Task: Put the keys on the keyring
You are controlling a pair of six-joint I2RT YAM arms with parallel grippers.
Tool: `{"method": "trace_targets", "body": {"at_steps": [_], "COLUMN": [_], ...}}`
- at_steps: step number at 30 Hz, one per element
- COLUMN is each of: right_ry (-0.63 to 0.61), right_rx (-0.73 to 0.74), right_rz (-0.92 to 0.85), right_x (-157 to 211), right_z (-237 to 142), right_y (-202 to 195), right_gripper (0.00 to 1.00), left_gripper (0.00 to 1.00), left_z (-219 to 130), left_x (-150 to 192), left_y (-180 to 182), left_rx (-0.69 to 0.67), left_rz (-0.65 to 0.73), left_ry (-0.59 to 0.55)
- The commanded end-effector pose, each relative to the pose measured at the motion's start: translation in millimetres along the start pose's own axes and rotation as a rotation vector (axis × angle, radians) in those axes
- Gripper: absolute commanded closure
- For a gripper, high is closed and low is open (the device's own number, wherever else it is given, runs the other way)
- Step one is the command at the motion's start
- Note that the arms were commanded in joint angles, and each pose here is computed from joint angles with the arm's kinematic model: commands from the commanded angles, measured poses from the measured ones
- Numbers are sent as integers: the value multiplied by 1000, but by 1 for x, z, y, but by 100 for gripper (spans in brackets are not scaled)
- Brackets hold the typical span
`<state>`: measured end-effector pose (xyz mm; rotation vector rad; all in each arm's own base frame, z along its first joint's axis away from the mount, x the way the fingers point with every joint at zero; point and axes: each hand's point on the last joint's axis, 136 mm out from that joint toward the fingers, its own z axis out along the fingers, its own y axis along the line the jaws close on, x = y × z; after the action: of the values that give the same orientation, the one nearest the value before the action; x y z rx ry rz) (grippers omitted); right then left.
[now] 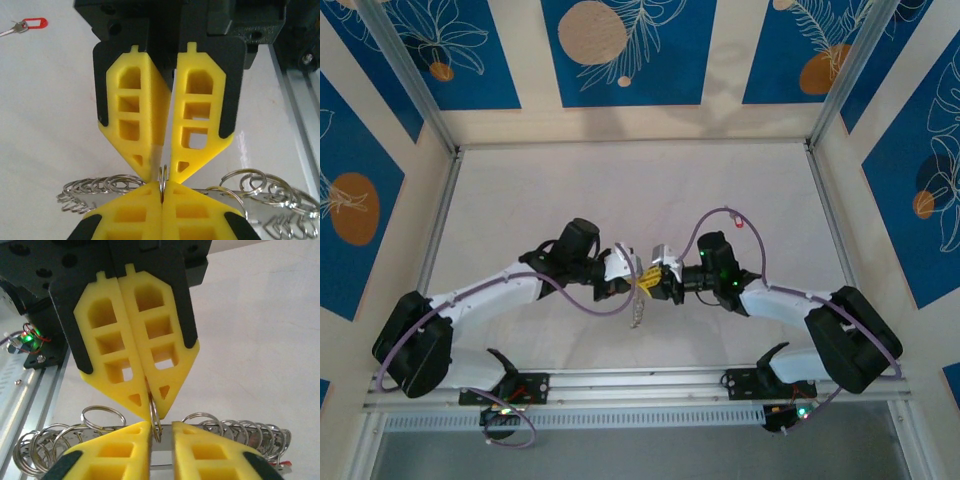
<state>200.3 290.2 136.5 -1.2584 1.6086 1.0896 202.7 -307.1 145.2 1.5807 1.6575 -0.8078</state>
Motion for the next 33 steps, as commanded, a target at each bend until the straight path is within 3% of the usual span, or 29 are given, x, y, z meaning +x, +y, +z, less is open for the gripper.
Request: {"method": "trace_targets", "body": {"at_steps": [1, 10, 24, 33], "right_ry": [-83, -114, -108, -108], "right_rx": [-35, -31, -87, -143], "right_rz": [-37, -32, -3, 18], "right_x": [-16, -5, 4, 4], "right_z": [-7, -18, -15, -10], "right_y": [9, 9, 13, 15], "right_gripper": [75, 70, 73, 76], "left_gripper": [100, 100, 100, 100], "left_z": [5, 3, 3, -7], "left_x": [7, -1, -5, -7], "left_y": [-6, -14, -16, -7], "left_rx": [14, 43, 48, -48], "left_rz": [-99, -149, -123, -45], "left_ry": [-32, -122, -165, -153]}}
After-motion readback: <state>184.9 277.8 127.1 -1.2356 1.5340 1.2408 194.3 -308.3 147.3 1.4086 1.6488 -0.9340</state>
